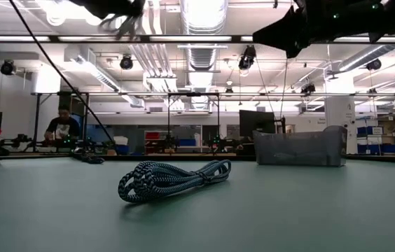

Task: Pick and place USB-C Cables
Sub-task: Put the white charger cable into the black container

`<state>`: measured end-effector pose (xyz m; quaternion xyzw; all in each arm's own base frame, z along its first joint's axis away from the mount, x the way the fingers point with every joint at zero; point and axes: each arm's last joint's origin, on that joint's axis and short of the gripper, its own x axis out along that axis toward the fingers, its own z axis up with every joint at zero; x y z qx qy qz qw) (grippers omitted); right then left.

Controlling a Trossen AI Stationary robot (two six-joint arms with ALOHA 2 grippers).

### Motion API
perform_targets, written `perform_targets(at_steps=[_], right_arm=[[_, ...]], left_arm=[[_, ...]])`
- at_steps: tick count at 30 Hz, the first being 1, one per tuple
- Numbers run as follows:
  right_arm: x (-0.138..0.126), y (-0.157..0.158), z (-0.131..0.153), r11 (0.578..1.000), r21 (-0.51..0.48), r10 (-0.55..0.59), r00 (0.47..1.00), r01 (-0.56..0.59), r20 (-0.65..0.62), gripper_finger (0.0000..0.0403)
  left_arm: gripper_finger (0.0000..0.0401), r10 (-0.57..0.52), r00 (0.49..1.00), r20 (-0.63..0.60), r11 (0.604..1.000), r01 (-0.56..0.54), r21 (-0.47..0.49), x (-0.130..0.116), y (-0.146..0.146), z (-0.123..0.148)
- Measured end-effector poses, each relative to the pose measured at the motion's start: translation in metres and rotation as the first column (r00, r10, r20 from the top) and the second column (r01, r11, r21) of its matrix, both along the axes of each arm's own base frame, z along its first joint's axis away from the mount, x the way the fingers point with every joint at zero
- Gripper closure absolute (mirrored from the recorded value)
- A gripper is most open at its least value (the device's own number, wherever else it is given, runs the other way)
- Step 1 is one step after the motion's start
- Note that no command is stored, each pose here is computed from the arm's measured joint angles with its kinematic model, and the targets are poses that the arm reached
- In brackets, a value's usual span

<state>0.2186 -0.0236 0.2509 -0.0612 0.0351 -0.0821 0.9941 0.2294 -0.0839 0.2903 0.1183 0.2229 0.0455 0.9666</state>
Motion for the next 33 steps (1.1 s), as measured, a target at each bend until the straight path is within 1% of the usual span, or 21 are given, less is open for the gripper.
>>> perform_targets(at_steps=[4, 6, 9, 13, 21, 25, 28, 33], right_arm=[[-0.001, 0.005, -0.004, 1.0, -0.011, 0.024, 1.0, -0.023, 0.02, 0.0339], [-0.002, 0.007, -0.006, 0.999, -0.013, 0.033, 0.999, -0.033, 0.014, 0.034], [-0.002, 0.01, -0.008, 0.999, -0.023, 0.048, 0.999, -0.047, 0.021, 0.0342], [-0.004, 0.015, -0.01, 0.997, -0.045, 0.071, 0.996, -0.069, 0.06, 0.0341], [-0.007, 0.021, -0.014, 0.994, -0.062, 0.099, 0.991, -0.094, 0.092, 0.0342], [-0.009, 0.024, -0.019, 0.992, -0.069, 0.116, 0.989, -0.11, 0.094, 0.0344], [-0.012, 0.026, -0.022, 0.99, -0.073, 0.127, 0.984, -0.118, 0.124, 0.0344], [-0.014, 0.027, -0.024, 0.987, -0.071, 0.156, 0.977, -0.148, 0.146, 0.0341]], left_arm=[[0.0391, -0.027, 0.991, 0.128, 0.997, 0.017, 0.077, 0.009, 0.004, 0.007], [0.0391, -0.033, 0.985, 0.168, 0.994, 0.015, 0.107, 0.015, 0.007, 0.009], [0.0391, -0.053, 0.977, 0.209, 0.992, 0.028, 0.124, 0.024, 0.01, 0.01], [0.0391, -0.069, 0.96, 0.271, 0.994, 0.044, 0.097, 0.038, 0.015, 0.008], [0.0391, -0.009, 0.936, 0.353, 0.997, -0.018, 0.072, 0.066, 0.025, -0.006], [0.0391, 0.014, 0.926, 0.378, 0.997, -0.041, 0.065, 0.076, 0.03, -0.015], [0.0391, 0.03, 0.924, 0.38, 0.997, -0.057, 0.06, 0.083, 0.034, -0.021], [0.0391, 0.05, 0.925, 0.375, 0.998, -0.064, 0.025, 0.093, 0.039, -0.033]])
